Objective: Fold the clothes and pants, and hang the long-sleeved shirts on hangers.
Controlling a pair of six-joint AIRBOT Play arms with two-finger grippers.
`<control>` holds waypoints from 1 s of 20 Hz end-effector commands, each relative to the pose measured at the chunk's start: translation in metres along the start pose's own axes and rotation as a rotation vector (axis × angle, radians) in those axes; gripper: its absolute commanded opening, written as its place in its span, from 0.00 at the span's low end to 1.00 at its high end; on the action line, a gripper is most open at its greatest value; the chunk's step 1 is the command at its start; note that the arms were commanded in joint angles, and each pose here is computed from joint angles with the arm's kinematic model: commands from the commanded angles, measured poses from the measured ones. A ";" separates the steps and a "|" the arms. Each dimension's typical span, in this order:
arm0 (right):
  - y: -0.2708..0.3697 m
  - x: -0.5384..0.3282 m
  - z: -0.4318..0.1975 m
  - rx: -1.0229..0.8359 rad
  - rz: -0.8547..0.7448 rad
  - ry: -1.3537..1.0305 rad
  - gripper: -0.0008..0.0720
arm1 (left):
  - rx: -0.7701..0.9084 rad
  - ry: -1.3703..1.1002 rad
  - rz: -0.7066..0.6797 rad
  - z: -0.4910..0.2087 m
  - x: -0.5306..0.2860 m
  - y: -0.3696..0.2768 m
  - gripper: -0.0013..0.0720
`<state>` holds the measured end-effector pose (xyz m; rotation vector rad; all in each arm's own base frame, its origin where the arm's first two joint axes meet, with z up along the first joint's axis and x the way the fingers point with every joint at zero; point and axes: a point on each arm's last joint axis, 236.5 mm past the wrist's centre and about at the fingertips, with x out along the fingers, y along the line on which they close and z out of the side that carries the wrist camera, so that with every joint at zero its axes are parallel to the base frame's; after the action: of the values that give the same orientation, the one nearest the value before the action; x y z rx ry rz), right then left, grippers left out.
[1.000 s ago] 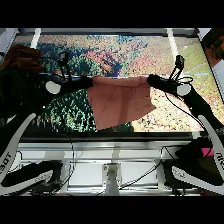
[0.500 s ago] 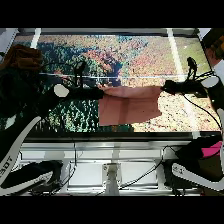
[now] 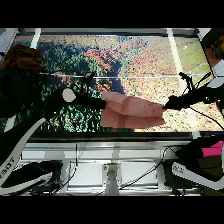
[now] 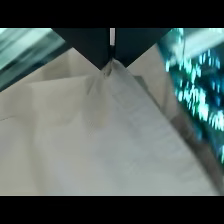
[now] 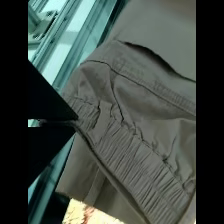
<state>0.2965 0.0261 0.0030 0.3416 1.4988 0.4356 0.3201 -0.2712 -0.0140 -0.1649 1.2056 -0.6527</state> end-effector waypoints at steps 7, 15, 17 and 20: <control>-0.031 0.027 -0.072 0.102 -0.079 0.253 0.03 | -0.117 0.334 0.007 -0.077 0.019 0.001 0.03; -0.050 0.044 -0.085 0.116 -0.131 0.266 0.59 | -0.210 0.433 -0.153 -0.095 0.014 -0.046 0.80; -0.051 0.044 -0.084 0.111 -0.137 0.263 0.59 | -0.204 0.520 -0.165 -0.113 0.004 -0.049 0.82; -0.054 0.045 -0.077 0.041 -0.138 0.239 0.66 | -0.192 0.545 -0.171 -0.118 0.001 -0.050 0.82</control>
<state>0.2185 -0.0011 -0.0630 0.2663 1.7866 0.3137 0.2084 -0.2886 -0.0399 -0.2749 1.7410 -0.7250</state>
